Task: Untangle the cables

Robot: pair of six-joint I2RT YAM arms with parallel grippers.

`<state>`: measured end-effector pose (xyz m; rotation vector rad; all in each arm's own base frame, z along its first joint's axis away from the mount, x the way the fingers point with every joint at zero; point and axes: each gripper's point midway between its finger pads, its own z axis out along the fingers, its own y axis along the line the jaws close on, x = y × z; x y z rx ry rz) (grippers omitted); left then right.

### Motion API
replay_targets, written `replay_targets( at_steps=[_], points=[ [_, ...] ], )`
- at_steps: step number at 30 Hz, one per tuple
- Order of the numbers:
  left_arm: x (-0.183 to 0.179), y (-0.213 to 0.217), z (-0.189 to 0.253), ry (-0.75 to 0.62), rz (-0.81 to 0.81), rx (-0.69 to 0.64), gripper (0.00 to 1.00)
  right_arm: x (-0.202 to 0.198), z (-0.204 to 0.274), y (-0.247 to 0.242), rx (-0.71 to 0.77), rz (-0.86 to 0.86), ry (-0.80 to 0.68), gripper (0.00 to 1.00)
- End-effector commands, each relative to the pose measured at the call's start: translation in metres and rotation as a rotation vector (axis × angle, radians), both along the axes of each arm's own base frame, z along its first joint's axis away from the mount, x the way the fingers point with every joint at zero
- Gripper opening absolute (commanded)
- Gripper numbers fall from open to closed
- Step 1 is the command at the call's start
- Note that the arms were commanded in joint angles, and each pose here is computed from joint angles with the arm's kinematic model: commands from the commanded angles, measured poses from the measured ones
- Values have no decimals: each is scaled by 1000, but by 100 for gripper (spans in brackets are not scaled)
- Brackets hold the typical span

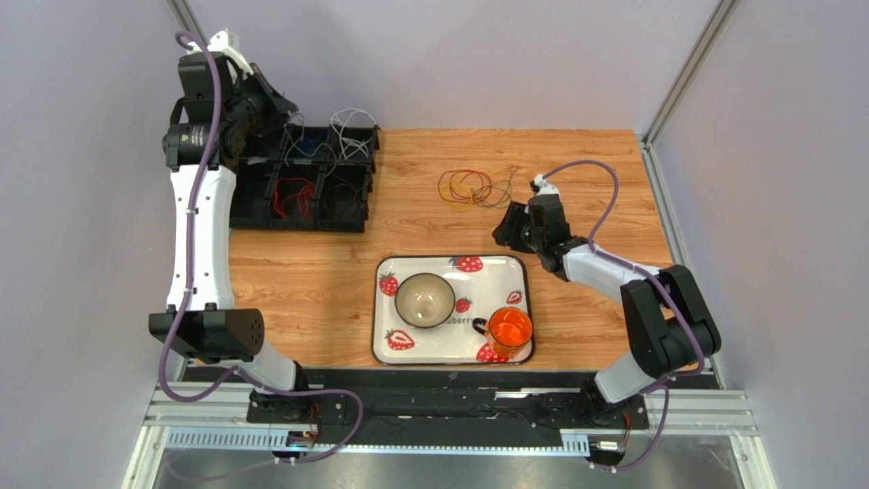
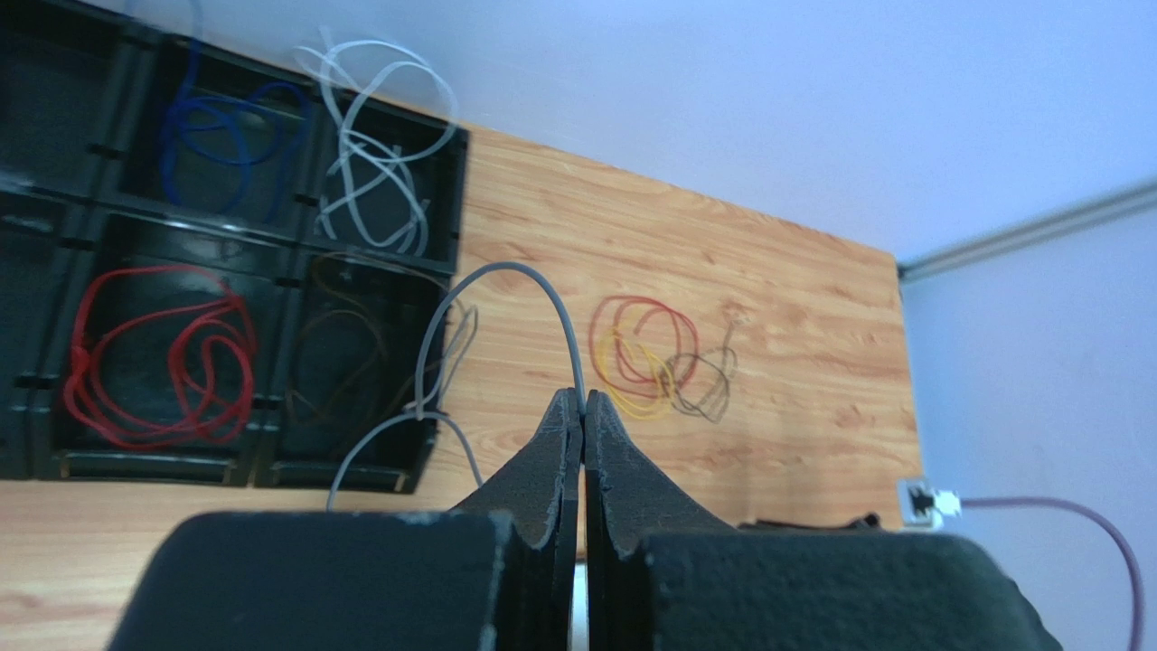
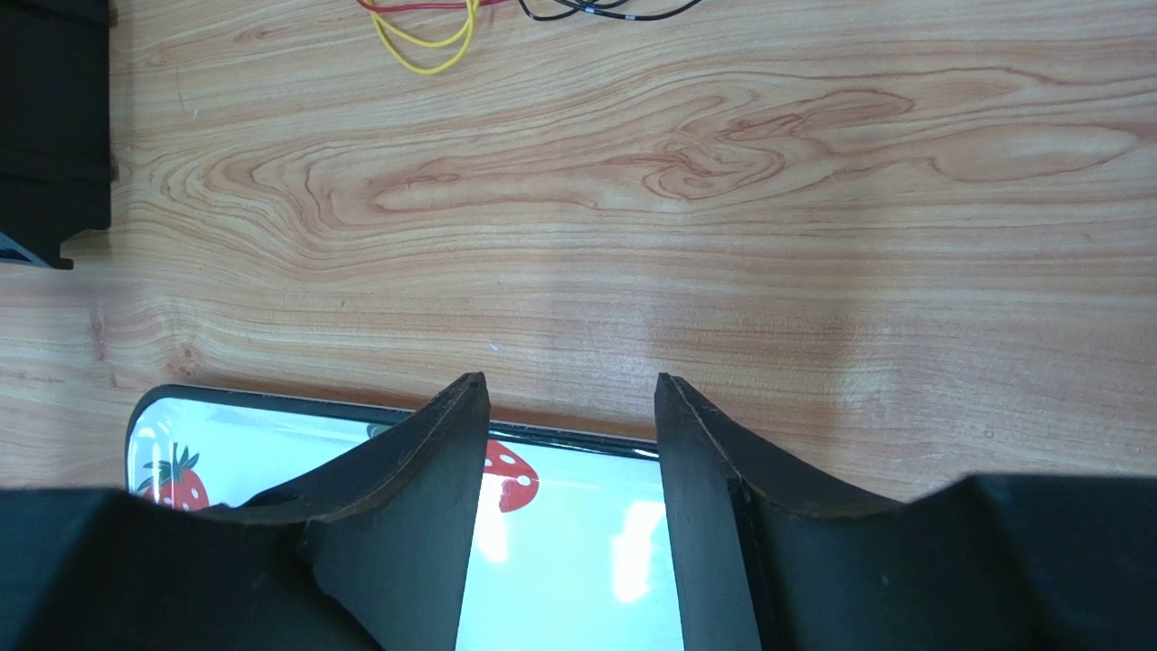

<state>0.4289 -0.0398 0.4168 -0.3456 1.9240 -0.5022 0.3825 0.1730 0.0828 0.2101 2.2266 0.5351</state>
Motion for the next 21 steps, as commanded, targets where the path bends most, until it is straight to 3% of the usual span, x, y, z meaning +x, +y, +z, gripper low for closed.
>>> replay_targets(
  at_steps=[1,12,21],
  points=[
    [18,28,12,-86,54,62,0,12,13,1,5,-17,-33,52],
    [79,90,18,-194,192,177,0,13,11,1,2,-17,-21,50],
    [140,136,-18,-222,304,301,0,14,10,2,1,-18,-17,50]
  ],
)
